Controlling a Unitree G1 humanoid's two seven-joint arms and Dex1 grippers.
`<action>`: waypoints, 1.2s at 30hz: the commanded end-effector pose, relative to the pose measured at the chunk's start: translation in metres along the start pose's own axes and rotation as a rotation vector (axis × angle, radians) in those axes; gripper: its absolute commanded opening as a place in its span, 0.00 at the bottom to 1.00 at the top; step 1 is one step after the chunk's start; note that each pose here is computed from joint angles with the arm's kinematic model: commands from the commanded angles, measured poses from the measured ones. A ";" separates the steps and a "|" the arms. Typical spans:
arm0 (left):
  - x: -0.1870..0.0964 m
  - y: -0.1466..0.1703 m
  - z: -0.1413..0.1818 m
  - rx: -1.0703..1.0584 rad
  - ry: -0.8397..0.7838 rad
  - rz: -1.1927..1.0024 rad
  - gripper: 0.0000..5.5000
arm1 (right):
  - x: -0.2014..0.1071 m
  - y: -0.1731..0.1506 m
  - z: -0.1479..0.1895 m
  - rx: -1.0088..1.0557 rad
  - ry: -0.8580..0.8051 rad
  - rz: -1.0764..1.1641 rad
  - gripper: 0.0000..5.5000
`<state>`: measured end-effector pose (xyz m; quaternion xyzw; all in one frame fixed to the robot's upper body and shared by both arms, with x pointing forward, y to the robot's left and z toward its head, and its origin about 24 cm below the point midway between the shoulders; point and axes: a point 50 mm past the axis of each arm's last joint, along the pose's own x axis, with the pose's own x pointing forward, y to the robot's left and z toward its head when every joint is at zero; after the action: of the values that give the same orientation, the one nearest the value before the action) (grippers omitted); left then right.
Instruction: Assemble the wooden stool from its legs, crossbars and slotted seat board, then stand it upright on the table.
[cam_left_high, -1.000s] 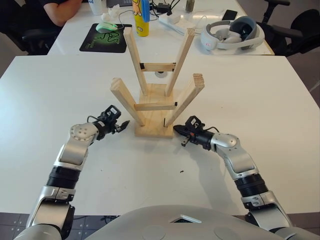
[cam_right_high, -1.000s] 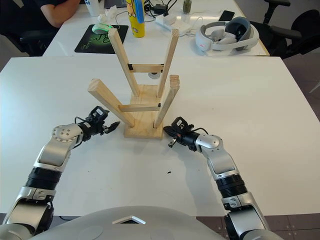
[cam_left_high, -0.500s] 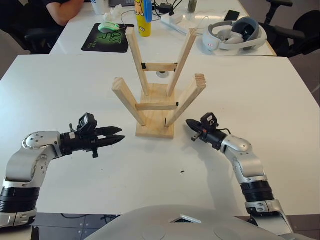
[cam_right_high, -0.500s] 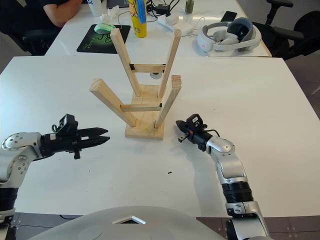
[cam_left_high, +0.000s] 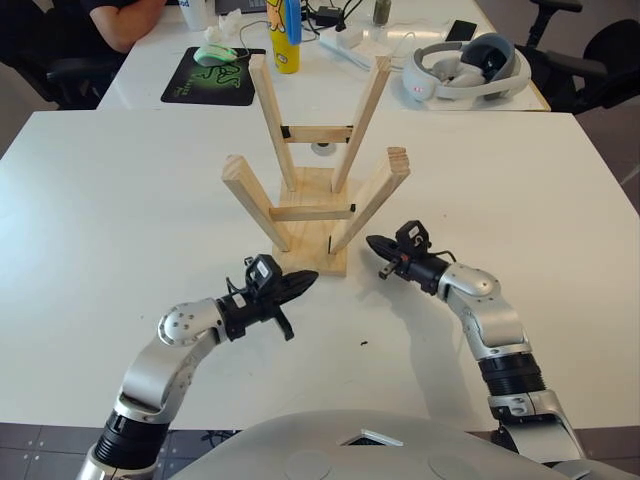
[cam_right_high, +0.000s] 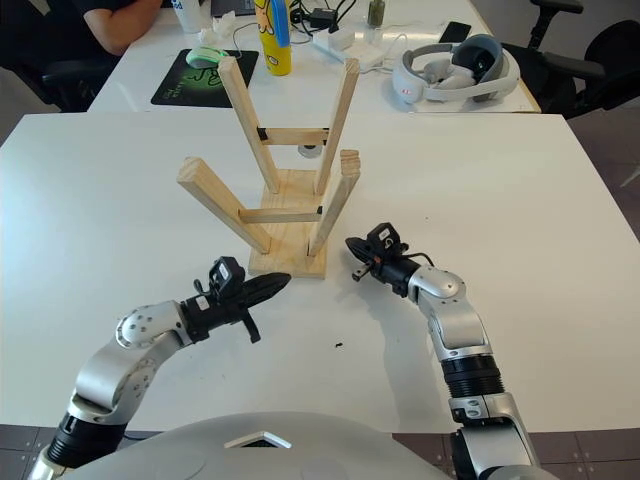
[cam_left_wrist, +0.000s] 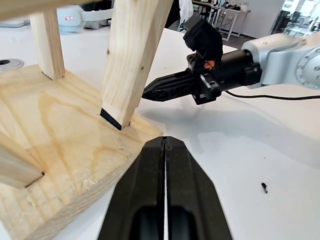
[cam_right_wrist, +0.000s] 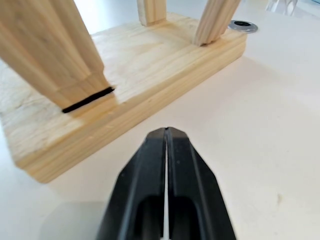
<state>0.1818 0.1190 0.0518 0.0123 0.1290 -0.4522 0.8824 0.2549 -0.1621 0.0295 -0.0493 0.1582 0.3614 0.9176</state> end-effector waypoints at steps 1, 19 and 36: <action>0.016 -0.007 -0.010 -0.020 -0.017 0.088 0.00 | 0.001 -0.004 0.006 -0.013 0.002 0.019 0.00; 0.049 -0.002 -0.006 0.035 -0.071 0.351 0.00 | 0.009 0.001 0.008 -0.022 0.020 0.089 0.00; 0.054 0.002 -0.037 -0.002 0.102 0.457 0.00 | -0.031 -0.037 0.070 0.018 -0.230 0.000 0.00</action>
<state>0.2103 0.0742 0.0210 0.0526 0.1150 -0.2574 0.9580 0.2693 -0.1768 0.0652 -0.0184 0.1114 0.3856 0.9157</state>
